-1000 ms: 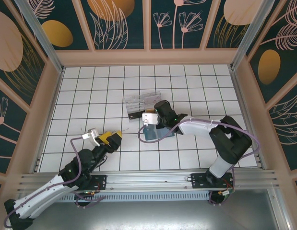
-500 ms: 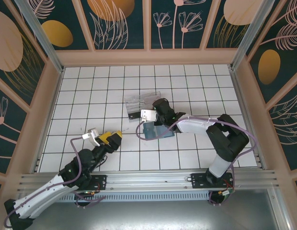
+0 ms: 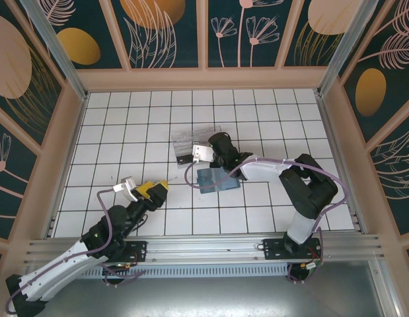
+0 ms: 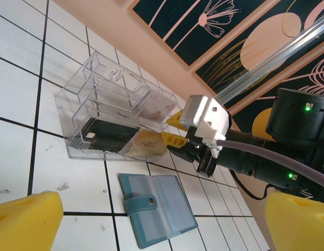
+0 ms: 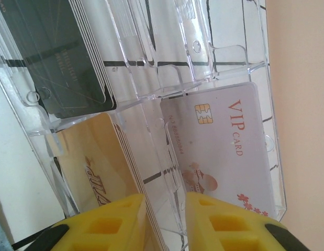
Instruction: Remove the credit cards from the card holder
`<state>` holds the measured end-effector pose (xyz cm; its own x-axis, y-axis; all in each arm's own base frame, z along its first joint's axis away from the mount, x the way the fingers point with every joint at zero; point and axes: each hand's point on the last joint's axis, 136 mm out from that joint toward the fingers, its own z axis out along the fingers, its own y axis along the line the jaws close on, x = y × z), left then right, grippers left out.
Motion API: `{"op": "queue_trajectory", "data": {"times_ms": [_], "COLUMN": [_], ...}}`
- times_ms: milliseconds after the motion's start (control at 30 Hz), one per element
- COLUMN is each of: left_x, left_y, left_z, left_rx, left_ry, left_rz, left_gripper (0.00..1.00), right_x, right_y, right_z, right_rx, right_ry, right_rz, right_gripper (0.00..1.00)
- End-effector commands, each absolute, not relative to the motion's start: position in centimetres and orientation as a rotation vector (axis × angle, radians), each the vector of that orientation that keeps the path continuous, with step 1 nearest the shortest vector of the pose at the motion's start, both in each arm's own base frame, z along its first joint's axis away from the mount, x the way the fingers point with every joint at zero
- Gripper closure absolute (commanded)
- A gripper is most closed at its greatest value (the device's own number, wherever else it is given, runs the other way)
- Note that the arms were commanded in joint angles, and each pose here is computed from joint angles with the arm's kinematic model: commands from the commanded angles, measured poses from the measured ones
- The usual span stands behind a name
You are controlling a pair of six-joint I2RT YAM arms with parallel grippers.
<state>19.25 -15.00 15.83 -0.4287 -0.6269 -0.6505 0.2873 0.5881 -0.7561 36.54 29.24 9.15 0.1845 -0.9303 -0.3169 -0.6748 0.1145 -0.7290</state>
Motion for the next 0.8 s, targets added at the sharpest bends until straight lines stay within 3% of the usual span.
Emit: {"op": "queue_trajectory", "data": {"times_ms": [0,433,767], "left_x": [19.4,19.4,19.3], "left_y": [-14.7,-14.6,-14.7], "left_z": [13.4,13.4,13.3], "left_rx": [-0.258,-0.259,-0.256], "left_ry": [1.794,1.792,1.795], "left_rz": [-0.969,-0.969,-0.970], "left_gripper": [0.01,0.01,0.01], "right_x": [37.2,33.9,35.8], "right_y": [29.4,28.9,30.2], "right_z": [10.0,10.1,10.4], "right_rx": [-1.580,-1.677,-1.640], "right_ry": [1.576,1.650,1.676], "right_rz": [-0.371,-0.175,-0.163], "right_gripper": [0.72,0.78,0.72]}}
